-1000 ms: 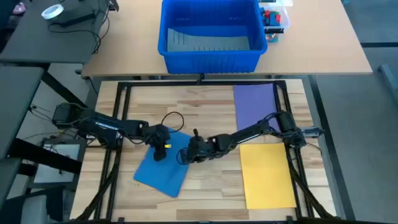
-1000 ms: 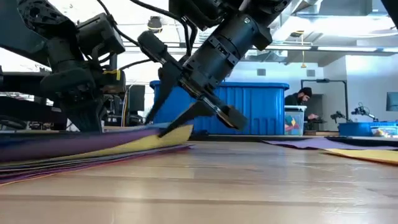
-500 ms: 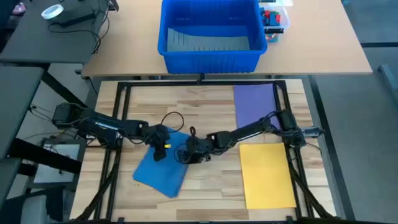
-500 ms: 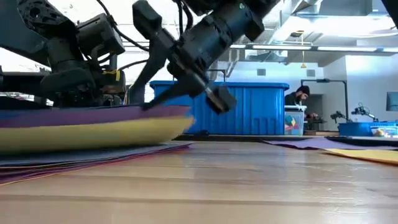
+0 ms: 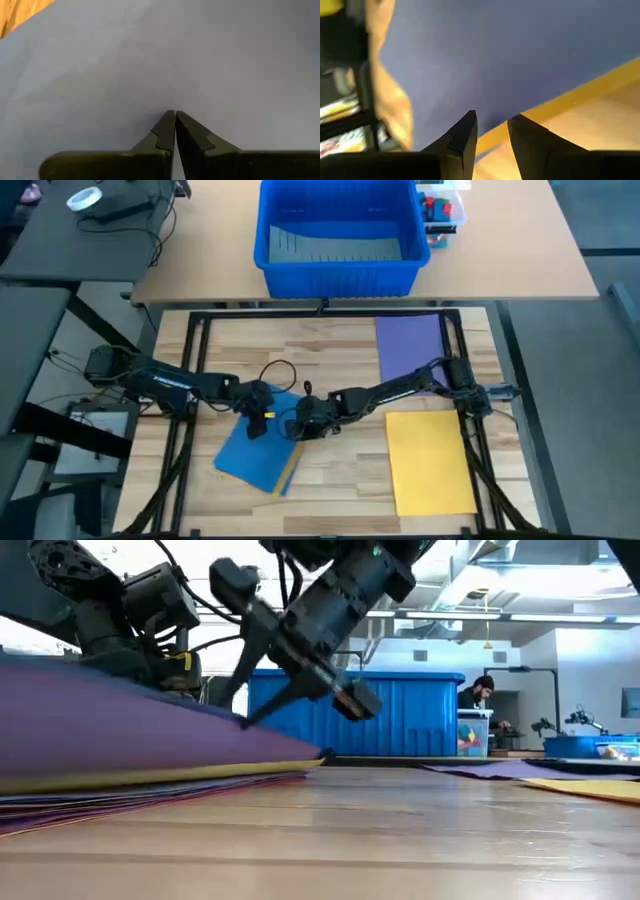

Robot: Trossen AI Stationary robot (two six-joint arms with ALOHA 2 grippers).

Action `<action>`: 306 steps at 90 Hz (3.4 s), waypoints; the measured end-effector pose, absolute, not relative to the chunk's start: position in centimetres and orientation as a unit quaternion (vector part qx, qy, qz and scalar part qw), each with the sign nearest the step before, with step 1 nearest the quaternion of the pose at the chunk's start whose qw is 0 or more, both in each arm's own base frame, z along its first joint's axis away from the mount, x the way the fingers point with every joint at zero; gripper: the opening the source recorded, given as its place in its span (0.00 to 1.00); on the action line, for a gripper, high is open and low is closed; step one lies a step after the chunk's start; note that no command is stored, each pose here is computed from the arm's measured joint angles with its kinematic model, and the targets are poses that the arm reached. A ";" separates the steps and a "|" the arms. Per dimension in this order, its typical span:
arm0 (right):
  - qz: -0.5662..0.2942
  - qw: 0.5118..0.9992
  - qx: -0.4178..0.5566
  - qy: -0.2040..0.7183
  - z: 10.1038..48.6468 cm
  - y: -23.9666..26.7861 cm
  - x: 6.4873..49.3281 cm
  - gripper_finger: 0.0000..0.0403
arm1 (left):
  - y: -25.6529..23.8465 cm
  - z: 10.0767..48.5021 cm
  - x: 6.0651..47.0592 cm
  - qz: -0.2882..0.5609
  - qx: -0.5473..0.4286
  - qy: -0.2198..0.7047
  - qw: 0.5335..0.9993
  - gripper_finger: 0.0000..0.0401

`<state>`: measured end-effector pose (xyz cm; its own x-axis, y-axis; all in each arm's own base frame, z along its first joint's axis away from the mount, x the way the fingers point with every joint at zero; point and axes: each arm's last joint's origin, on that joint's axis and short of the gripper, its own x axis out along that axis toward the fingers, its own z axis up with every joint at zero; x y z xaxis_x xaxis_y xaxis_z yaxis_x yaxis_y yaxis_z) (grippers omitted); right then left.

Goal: Organize paper
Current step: Put the blue paper on the table

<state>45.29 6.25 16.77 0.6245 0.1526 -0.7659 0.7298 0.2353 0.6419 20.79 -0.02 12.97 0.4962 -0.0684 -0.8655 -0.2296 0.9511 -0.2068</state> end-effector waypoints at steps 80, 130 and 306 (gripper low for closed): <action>-0.158 0.681 0.601 0.386 17.9 6.6 46.9 0.25 | 0.0 13.0 20.8 0.051 -0.155 0.499 0.851 0.00; -0.047 0.683 0.592 0.425 18.3 5.3 47.3 0.25 | 0.0 13.0 20.8 0.050 -0.154 0.500 0.851 0.00; -0.209 0.686 0.514 0.470 15.7 7.7 44.6 0.25 | -2.0 14.6 22.1 -0.074 -0.081 0.412 0.905 0.00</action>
